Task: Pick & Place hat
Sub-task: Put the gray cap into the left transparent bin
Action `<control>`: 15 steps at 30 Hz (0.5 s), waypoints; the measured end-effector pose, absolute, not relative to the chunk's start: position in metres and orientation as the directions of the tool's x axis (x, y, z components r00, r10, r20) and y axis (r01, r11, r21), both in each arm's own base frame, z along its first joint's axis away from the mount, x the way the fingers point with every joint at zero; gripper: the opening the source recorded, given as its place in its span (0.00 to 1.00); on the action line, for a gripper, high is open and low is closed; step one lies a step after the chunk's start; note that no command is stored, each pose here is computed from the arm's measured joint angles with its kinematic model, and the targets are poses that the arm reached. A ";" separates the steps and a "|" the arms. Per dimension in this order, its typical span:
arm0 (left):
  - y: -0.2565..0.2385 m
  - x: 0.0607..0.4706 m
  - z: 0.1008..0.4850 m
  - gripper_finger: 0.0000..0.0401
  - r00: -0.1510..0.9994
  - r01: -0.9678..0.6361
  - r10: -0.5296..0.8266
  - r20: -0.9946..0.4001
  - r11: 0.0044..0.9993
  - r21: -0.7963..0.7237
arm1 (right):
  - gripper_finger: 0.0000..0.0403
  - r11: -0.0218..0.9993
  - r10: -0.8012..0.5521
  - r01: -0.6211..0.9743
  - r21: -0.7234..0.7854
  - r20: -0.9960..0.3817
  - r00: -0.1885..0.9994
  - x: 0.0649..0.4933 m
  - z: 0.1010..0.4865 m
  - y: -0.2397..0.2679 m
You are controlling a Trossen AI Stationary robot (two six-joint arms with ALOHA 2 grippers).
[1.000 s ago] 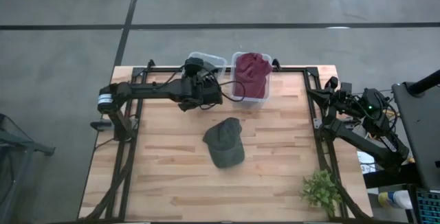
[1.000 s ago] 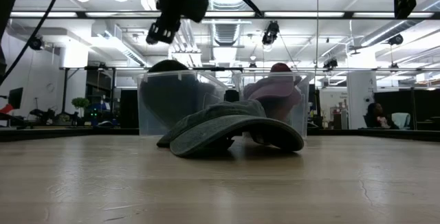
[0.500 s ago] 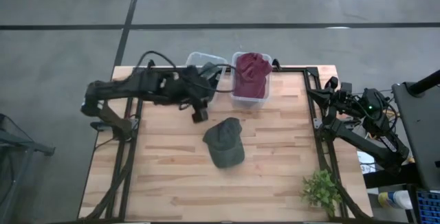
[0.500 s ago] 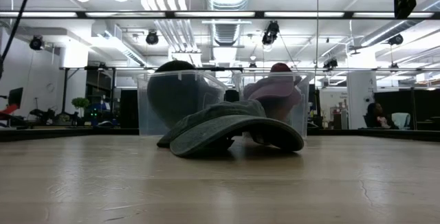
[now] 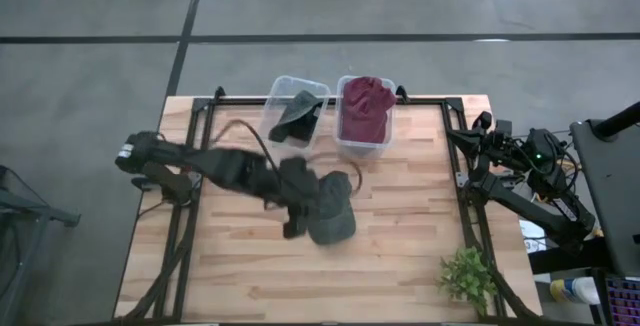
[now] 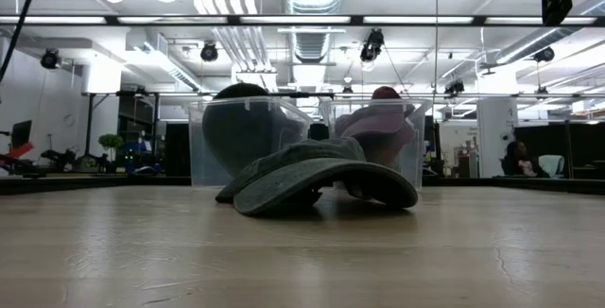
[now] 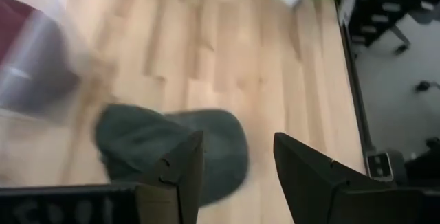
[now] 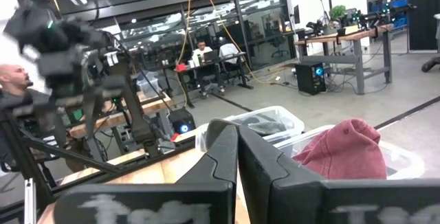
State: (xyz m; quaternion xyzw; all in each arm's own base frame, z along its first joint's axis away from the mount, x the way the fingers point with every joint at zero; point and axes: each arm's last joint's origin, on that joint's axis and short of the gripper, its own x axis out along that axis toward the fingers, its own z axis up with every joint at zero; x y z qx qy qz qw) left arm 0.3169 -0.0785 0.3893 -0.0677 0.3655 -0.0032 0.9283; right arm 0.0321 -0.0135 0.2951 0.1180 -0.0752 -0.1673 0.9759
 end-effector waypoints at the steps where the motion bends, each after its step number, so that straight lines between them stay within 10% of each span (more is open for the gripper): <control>1: -0.084 0.318 0.381 0.42 0.724 -0.037 -0.065 -0.687 0.990 -0.134 | 0.02 0.916 -0.344 0.309 0.256 0.107 0.933 0.032 0.295 -0.013; 15: -0.129 0.318 0.297 0.42 0.716 0.017 -0.158 -0.680 0.978 -0.209 | 0.02 0.915 -0.345 0.309 0.258 0.107 0.933 0.032 0.295 -0.013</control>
